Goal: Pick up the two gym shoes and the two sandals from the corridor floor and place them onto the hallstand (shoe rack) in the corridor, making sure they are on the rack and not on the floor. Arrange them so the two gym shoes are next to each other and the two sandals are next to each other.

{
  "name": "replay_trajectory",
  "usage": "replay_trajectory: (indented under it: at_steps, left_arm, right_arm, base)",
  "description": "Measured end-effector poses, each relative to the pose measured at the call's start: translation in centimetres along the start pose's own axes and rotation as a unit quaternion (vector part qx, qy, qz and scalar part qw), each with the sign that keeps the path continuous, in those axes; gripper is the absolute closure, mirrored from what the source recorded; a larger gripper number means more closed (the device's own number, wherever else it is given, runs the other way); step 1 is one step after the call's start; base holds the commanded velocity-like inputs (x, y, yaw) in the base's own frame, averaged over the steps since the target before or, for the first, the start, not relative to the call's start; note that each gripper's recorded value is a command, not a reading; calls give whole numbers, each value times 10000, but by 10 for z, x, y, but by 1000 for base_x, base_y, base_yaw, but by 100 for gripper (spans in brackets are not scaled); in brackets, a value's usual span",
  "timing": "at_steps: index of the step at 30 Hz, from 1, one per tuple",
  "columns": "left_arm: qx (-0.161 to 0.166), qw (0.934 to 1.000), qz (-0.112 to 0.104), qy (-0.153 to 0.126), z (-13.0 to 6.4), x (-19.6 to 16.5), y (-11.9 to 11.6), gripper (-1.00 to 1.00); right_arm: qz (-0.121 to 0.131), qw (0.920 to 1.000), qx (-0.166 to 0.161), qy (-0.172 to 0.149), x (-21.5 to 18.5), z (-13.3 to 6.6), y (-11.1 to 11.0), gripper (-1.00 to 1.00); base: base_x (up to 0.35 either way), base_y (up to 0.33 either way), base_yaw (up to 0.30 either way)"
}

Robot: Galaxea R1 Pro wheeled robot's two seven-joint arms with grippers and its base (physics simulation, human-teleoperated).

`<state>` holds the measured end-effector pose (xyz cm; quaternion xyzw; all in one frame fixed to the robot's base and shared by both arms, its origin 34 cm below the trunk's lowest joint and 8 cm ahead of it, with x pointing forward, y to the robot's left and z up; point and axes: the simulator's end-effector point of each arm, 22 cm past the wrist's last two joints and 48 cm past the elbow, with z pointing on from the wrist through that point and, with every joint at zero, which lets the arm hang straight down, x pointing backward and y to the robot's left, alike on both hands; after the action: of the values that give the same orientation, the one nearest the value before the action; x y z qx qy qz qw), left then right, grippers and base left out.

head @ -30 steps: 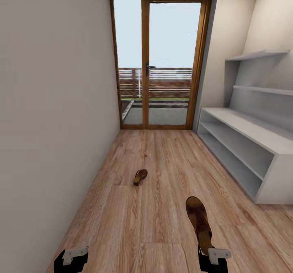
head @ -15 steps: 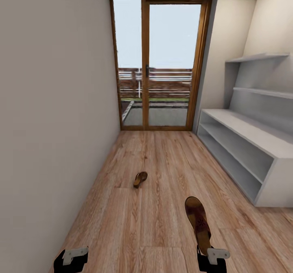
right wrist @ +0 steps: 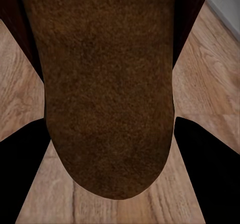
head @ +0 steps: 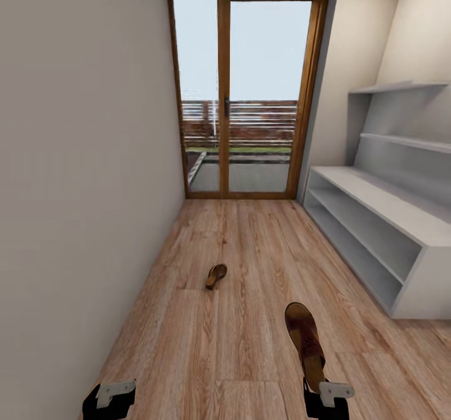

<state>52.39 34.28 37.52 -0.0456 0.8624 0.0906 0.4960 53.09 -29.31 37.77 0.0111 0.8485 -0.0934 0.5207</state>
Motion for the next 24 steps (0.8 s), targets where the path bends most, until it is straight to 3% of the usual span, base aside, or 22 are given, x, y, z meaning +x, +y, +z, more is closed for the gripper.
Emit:
replay_trajectory:
  at_steps: [24]
  left_arm:
    - [2, 9998, 40, 191, -16, -32, 4, -100]
  right_arm:
    - [-40, 9998, -9, 191, -32, -14, -6, 100]
  base:
    - [0, 0, 0]
